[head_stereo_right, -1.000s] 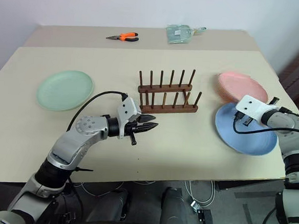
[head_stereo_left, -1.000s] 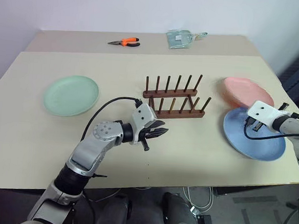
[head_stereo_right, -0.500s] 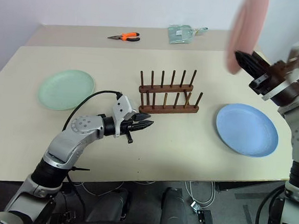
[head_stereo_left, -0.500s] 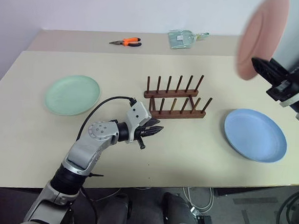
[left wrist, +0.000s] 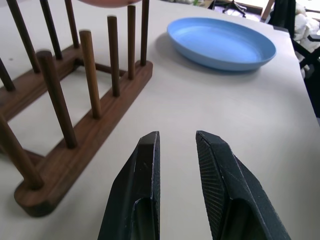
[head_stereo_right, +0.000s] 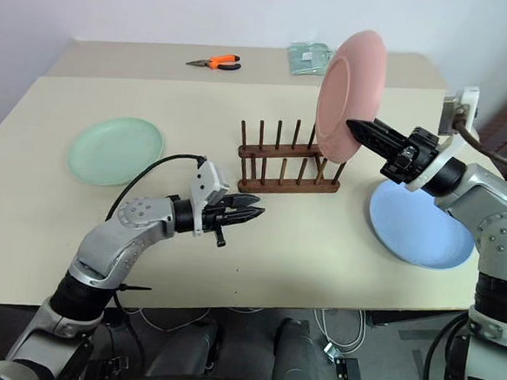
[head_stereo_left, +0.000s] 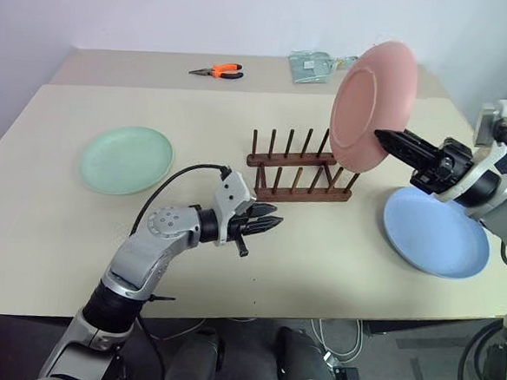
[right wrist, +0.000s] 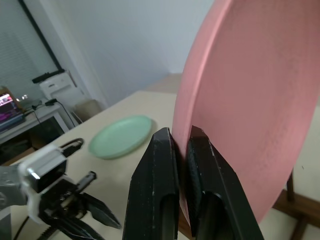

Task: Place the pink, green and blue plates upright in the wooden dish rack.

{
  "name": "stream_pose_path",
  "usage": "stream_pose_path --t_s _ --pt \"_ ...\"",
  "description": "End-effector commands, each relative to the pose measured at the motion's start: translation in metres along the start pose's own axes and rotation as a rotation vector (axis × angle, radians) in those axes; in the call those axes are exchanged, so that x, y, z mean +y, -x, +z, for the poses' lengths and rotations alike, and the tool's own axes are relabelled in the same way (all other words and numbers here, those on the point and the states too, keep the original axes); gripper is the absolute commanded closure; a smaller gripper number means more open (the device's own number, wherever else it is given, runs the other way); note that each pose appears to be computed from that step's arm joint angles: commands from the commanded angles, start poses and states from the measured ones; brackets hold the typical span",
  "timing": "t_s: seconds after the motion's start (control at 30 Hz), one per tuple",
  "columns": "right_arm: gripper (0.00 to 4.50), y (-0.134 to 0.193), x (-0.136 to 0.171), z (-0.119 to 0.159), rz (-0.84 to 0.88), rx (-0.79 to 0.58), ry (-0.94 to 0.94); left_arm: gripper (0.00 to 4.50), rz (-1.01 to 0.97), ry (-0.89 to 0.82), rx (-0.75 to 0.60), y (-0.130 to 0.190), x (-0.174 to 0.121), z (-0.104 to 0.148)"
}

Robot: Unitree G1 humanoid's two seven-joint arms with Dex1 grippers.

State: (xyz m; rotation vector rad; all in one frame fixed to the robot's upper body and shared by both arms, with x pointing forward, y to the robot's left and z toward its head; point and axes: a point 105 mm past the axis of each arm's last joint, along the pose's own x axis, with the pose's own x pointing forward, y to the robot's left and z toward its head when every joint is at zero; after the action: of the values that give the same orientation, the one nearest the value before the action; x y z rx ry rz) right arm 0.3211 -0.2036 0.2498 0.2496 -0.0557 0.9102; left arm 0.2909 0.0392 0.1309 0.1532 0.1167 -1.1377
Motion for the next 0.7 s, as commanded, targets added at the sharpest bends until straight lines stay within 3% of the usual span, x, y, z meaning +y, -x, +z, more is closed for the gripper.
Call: stream_pose_path --t_s 0.03,0.1,0.13,0.2,0.3,0.43,0.53,0.6,0.7 --pt "4.43 -0.006 -0.009 0.006 -0.015 0.003 0.046 3.39 -0.005 -0.026 -0.044 0.003 -0.003 0.013" --pt "4.43 -0.008 -0.012 0.007 -0.010 0.004 0.033 3.39 -0.003 -0.025 -0.042 0.004 -0.003 0.013" --pt "3.77 -0.009 -0.011 0.006 0.003 0.014 0.038 3.39 0.000 -0.025 -0.040 0.004 -0.003 0.013" --pt "3.03 -0.011 -0.015 0.009 -0.026 0.018 0.101 3.13 0.008 0.002 -0.036 0.006 -0.001 0.011" --pt "1.63 -0.010 -0.029 0.026 -0.165 -0.020 0.293 2.08 0.070 0.033 -0.046 0.012 0.010 0.010" --pt "1.62 0.002 -0.036 0.054 -0.321 -0.070 0.566 0.08 0.393 0.052 -0.067 0.036 0.058 0.004" --pt "1.62 0.006 -0.025 0.071 -0.342 -0.105 0.698 0.03 0.747 0.072 -0.192 0.074 0.104 0.020" --pt "1.09 0.002 -0.003 0.081 -0.253 -0.154 0.689 0.00 1.058 0.065 -0.254 0.118 0.137 0.029" --pt "0.02 -0.014 0.033 0.070 -0.104 -0.070 0.756 0.00 1.449 0.012 -0.236 0.183 0.165 0.032"
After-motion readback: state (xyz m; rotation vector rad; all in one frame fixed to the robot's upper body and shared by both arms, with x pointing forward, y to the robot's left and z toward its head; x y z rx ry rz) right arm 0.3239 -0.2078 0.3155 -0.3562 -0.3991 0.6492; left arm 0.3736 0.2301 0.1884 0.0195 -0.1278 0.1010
